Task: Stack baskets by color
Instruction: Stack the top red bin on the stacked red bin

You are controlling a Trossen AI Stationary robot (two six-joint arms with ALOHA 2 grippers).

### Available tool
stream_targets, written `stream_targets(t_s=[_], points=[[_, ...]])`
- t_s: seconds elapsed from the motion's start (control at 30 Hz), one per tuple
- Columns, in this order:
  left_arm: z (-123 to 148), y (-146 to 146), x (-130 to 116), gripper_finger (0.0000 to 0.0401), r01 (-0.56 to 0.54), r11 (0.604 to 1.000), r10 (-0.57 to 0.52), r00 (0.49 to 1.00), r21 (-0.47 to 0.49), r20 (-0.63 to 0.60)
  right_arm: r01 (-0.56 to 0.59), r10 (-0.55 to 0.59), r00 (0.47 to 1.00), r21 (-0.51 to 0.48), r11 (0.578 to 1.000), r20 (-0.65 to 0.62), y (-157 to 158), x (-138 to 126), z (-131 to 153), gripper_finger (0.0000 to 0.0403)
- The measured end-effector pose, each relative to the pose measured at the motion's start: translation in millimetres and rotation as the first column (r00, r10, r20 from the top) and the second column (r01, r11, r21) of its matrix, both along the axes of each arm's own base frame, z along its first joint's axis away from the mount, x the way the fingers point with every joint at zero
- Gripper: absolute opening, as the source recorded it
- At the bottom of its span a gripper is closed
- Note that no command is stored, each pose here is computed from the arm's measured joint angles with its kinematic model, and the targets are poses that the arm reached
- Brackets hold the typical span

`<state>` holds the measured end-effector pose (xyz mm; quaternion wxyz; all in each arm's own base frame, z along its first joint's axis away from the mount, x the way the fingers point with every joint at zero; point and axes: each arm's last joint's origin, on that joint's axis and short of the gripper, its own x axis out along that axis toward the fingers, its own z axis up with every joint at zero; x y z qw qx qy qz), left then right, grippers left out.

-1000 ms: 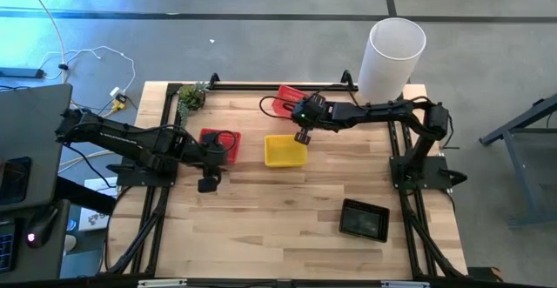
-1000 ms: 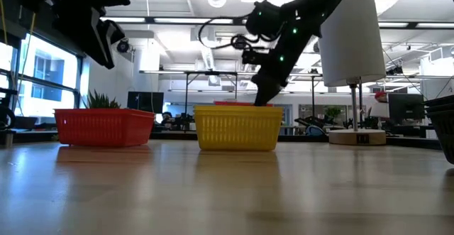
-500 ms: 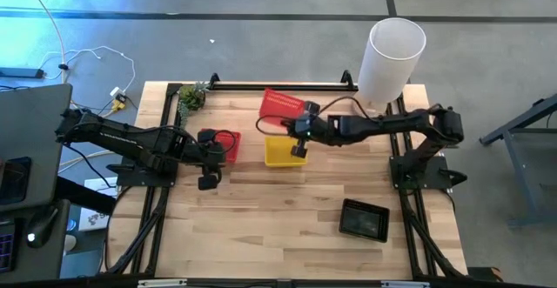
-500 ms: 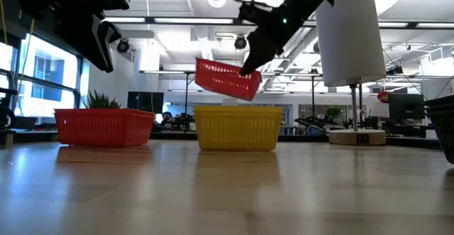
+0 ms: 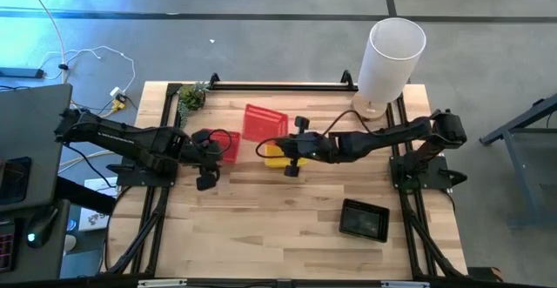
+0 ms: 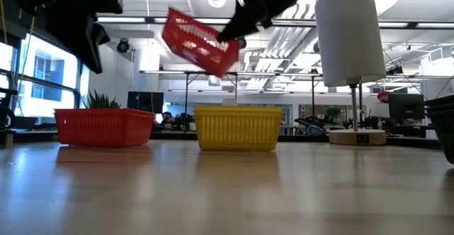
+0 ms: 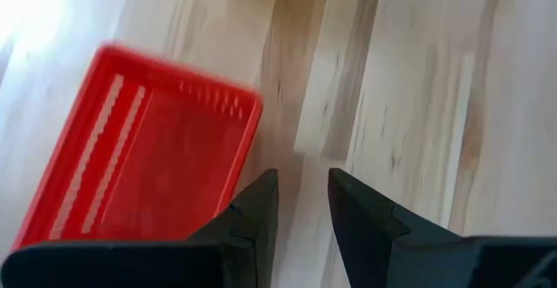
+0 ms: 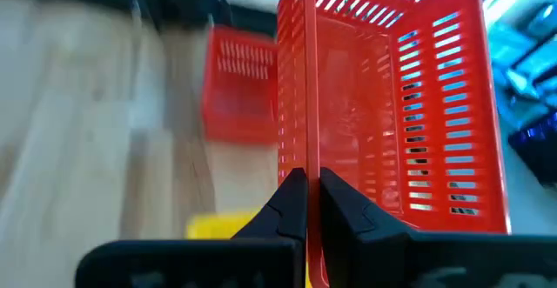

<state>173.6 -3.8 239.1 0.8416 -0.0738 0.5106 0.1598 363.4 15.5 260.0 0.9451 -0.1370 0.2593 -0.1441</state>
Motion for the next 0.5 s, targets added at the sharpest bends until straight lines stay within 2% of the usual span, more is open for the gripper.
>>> stream_targets(t_s=[0.2,0.37,0.5], points=[[5,-2,-18,0.0090,-0.046,0.999,0.045,0.999,-0.018,-0.021,-0.013,0.010,0.983,0.014,1.000,0.184,5,7,16,0.0000],[14,-6,-26,0.0090,-0.043,0.998,0.045,0.998,-0.039,0.051,-0.013,0.004,0.946,0.025,1.000,0.323,5,11,30,0.0000],[26,-7,-33,0.0090,-0.020,0.999,0.023,0.993,-0.031,0.114,-0.011,0.004,0.931,0.015,1.000,0.364,5,16,50,0.0000]])
